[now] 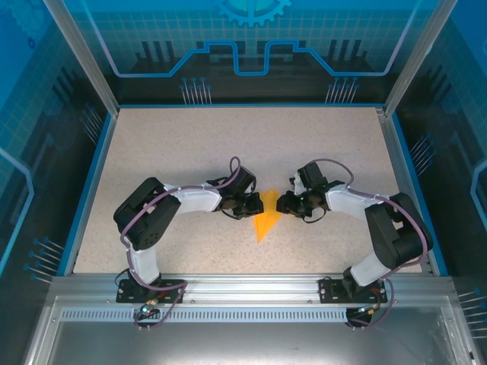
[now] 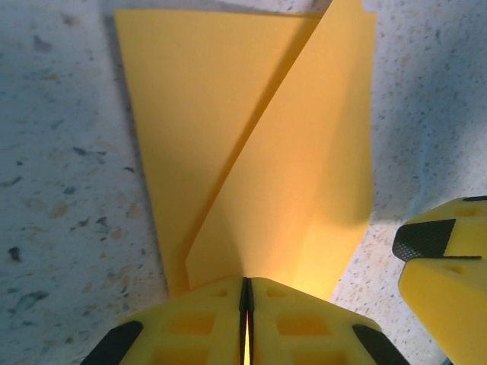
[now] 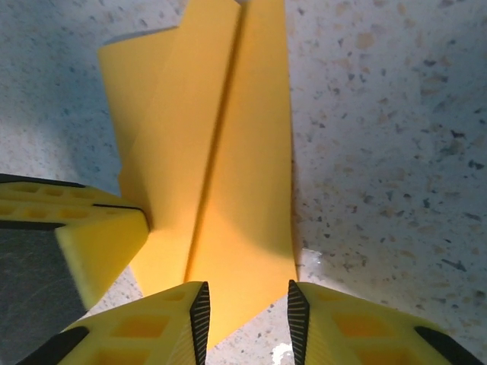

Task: Fold a paper plane with a square sheet of paper (pick it up from the middle)
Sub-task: Fourth fold the wing at the center of the table.

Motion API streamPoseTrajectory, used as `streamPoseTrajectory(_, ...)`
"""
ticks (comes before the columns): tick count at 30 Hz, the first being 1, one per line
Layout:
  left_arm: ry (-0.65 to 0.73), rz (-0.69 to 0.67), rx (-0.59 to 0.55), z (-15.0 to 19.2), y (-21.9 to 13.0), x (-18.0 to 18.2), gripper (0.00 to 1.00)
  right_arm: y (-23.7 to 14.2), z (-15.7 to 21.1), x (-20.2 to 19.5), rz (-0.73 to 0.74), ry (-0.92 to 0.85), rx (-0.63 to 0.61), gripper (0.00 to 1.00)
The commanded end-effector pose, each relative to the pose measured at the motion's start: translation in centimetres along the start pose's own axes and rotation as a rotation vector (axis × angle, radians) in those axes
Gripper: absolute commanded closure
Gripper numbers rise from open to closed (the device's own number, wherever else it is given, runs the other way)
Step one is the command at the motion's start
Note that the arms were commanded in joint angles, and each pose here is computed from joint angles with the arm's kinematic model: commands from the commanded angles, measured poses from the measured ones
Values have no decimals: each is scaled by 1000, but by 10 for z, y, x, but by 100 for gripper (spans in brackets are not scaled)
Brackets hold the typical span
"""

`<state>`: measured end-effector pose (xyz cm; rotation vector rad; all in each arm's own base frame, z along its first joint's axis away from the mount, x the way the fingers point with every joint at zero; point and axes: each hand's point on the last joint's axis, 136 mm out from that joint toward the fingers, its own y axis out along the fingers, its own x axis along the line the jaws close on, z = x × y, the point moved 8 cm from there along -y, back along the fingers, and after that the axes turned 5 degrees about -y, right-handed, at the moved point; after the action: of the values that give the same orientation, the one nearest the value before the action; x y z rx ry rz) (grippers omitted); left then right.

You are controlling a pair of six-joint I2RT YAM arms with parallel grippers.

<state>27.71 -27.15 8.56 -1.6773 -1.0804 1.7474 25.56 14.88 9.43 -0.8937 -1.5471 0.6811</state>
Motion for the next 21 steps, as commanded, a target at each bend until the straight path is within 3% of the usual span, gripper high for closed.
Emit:
streamPoseTrajectory(1, 15, -48, 3, -1, 1, 6, 88, 4, -7, -3, -13, 7, 7, 65)
streamPoseTrajectory(12, 0, -53, 12, 3, 8, 15, 88, 12, -10, -6, -52, 19, 15, 64)
streamPoseTrajectory(21, -5, -52, 14, 5, 10, 18, 87, 14, -7, -3, -119, 34, 14, 70)
